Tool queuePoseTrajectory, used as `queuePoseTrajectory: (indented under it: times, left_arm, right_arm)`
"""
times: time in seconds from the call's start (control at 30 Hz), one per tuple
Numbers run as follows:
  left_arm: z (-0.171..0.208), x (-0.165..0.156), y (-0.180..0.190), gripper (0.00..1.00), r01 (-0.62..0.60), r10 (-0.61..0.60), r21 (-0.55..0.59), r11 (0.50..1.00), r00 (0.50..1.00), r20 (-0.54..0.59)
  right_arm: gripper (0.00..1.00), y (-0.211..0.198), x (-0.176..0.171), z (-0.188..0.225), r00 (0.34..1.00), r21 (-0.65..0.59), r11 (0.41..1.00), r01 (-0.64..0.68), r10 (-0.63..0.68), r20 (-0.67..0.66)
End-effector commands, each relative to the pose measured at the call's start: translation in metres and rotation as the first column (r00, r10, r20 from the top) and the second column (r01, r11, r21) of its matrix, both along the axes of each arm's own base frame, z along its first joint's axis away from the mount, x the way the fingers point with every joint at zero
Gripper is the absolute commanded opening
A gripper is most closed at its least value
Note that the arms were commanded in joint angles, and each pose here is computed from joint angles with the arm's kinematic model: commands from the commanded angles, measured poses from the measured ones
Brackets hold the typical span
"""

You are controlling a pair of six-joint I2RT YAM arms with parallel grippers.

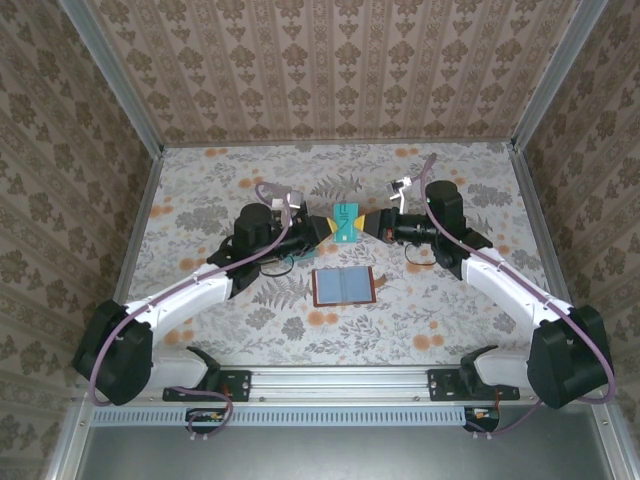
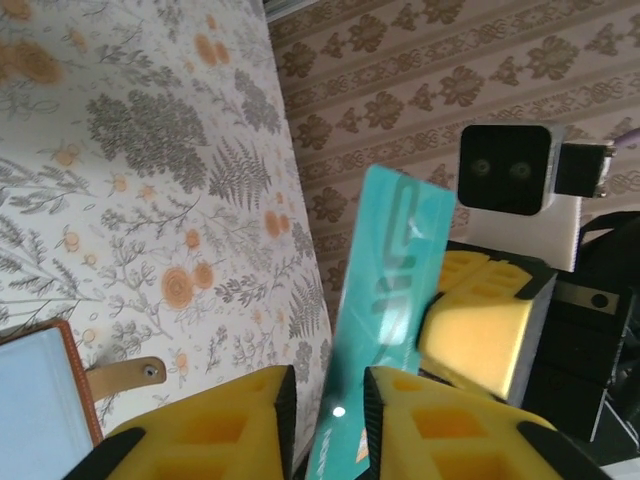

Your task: Take the credit cards out of the card holder

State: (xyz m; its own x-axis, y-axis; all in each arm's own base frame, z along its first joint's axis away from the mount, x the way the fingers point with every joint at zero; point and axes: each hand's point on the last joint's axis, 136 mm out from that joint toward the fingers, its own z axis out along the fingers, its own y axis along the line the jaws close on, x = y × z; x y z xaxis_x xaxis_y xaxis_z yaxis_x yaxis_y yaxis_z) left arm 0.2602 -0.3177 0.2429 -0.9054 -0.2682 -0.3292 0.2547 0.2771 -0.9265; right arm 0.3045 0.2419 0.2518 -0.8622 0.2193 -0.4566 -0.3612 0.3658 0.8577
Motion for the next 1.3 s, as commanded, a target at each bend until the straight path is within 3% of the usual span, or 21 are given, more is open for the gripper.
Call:
queuePoseTrajectory:
  times: [0.0, 0.27, 0.37, 0.43, 0.47, 0.5, 0.57, 0.73, 0.8, 1.03, 1.27]
  left_arm:
    - [0.016, -0.003, -0.005, 0.25, 0.030, -0.029, -0.056, 0.998, 0.999, 0.031]
    - [0.025, -0.005, -0.007, 0.13, 0.038, -0.034, -0.087, 0.995, 0.998, 0.046]
    - [0.027, -0.007, -0.006, 0.00, 0.042, -0.037, -0.090, 0.995, 0.998, 0.058]
    - [0.027, -0.007, -0.005, 0.00, 0.040, -0.035, -0.081, 0.996, 0.997, 0.064]
    - [0.026, -0.008, -0.004, 0.00, 0.039, -0.034, -0.070, 0.997, 0.997, 0.067]
    - [0.025, -0.010, -0.002, 0.00, 0.037, -0.034, -0.057, 0.998, 0.997, 0.067]
    - [0.021, -0.011, 0.002, 0.00, 0.032, -0.030, -0.022, 0.999, 0.997, 0.075]
    - [0.005, -0.020, 0.022, 0.00, 0.026, -0.050, 0.193, 0.981, 0.992, 0.119]
    - [0.001, -0.023, 0.034, 0.00, 0.014, -0.065, 0.307, 0.952, 0.985, 0.158]
    - [-0.020, -0.024, 0.076, 0.00, -0.035, -0.180, 0.633, 0.773, 0.945, 0.273]
    - [-0.030, -0.010, 0.096, 0.00, -0.102, -0.441, 0.829, 0.550, 0.807, 0.392]
  right_arm:
    - [0.00, 0.006, -0.005, -0.002, 0.999, 0.018, 0.999, -0.038, 0.039, -0.003]
    - [0.00, 0.008, -0.007, -0.002, 0.999, 0.023, 0.999, -0.048, 0.048, -0.002]
    - [0.03, 0.009, -0.008, -0.004, 0.999, 0.021, 0.998, -0.051, 0.051, -0.005]
    - [0.18, 0.008, -0.007, -0.007, 0.999, 0.014, 0.999, -0.043, 0.043, -0.012]
    - [0.29, 0.008, -0.007, -0.009, 0.999, 0.009, 0.999, -0.041, 0.041, -0.014]
    - [0.46, 0.006, -0.006, -0.012, 0.999, 0.000, 0.999, -0.032, 0.032, -0.021]
    - [0.67, 0.003, -0.006, -0.017, 0.999, -0.029, 0.999, -0.014, 0.013, -0.030]
    - [0.93, -0.014, -0.007, -0.026, 0.997, -0.128, 0.989, 0.068, -0.070, -0.010]
    - [1.00, -0.023, -0.008, -0.029, 0.994, -0.167, 0.980, 0.112, -0.113, 0.003]
    - [1.00, -0.041, -0.014, -0.033, 0.983, -0.240, 0.954, 0.181, -0.178, 0.032]
    - [1.00, -0.055, -0.019, -0.030, 0.969, -0.274, 0.930, 0.245, -0.231, 0.084]
